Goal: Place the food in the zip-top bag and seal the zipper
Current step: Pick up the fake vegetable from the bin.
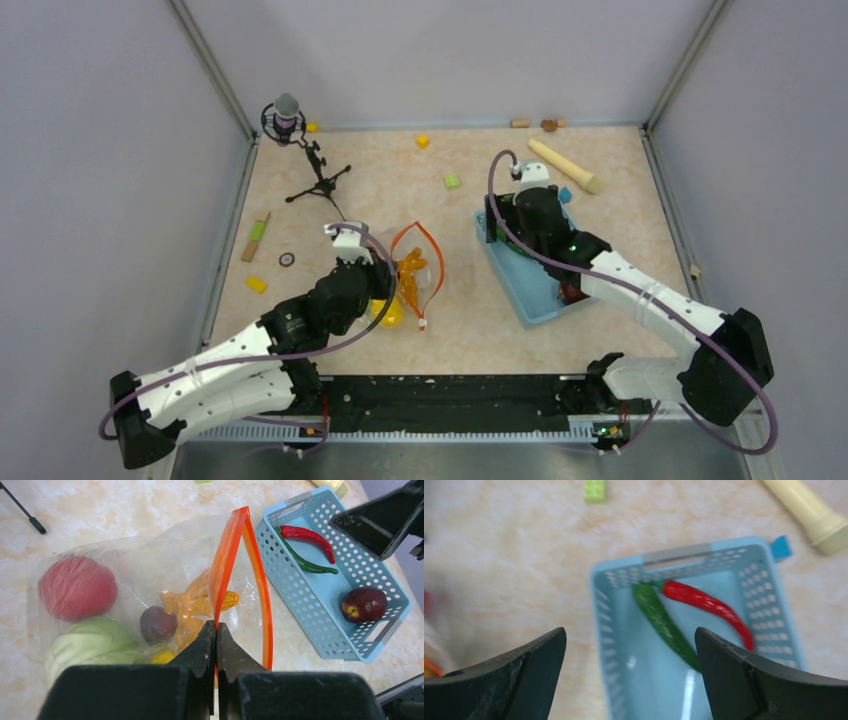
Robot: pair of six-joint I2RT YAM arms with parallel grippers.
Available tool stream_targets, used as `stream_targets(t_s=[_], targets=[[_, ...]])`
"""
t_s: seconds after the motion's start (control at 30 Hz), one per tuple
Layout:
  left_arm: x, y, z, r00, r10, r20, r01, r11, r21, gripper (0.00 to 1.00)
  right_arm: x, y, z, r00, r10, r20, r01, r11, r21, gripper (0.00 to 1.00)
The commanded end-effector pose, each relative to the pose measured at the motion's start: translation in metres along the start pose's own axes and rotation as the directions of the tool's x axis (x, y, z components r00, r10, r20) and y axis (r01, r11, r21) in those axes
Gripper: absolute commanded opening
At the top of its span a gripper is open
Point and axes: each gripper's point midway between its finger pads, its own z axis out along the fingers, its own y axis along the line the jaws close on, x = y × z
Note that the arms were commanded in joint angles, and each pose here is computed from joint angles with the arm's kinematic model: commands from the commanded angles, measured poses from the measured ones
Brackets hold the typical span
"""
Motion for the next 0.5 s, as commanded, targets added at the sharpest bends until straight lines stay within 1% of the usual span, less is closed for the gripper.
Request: stream_targets(t_s=[0.0,0.03,0.07,0.1,0.13,0.2,0.27,0.37,0.47], targets=[[-0.01,-0.01,0.0,0.999,-0.031,0.036,0.03,0.999,0.038,0.0,-0.005,-0.041,-0.007,0.859,-0.504,-0.091,0.508,0.861,0.028,0.99],[-0.01,-0.011,0.0,0.999,-0.03,0.032,0.028,0.999,0.042,0.0,0.001,-0.049,-0.006,0.804,-0.578,-0.135,0.586,0.81,0.023,0.99],[-0.01,-0.012,0.0,0.999,-0.03,0.032,0.028,0.999,0.044,0.0,0.003,-0.06,-0.007,0.774,-0.604,-0.188,0.621,0.782,0.045,0.99],[-0.011,-0.011,-0.001,0.999,-0.028,0.035,0.027,0.999,0.045,0.0,0.006,-0.073,-0.01,0.77,-0.585,-0.253,0.62,0.78,0.082,0.99],[-0.011,-0.01,-0.001,0.999,-0.028,0.039,0.026,0.999,0.039,0.0,0.008,-0.084,-0.015,0.781,-0.543,-0.308,0.598,0.792,0.121,0.99],[-0.011,-0.009,0.0,0.999,-0.027,0.042,0.026,0.999,0.031,0.0,0.016,-0.102,-0.024,0.821,-0.432,-0.373,0.531,0.818,0.221,0.99],[-0.01,-0.011,0.0,0.999,-0.027,0.034,0.026,0.999,0.044,0.0,0.027,-0.112,-0.033,0.849,-0.348,-0.399,0.477,0.829,0.292,0.99],[-0.008,-0.013,0.001,0.999,-0.024,0.026,0.023,0.998,0.051,0.0,0.05,-0.125,-0.042,0.89,-0.195,-0.412,0.361,0.854,0.375,0.99],[-0.005,-0.014,0.002,1.0,-0.021,0.015,0.02,0.998,0.053,0.0,0.069,-0.138,-0.046,0.894,-0.116,-0.432,0.315,0.848,0.425,0.99]])
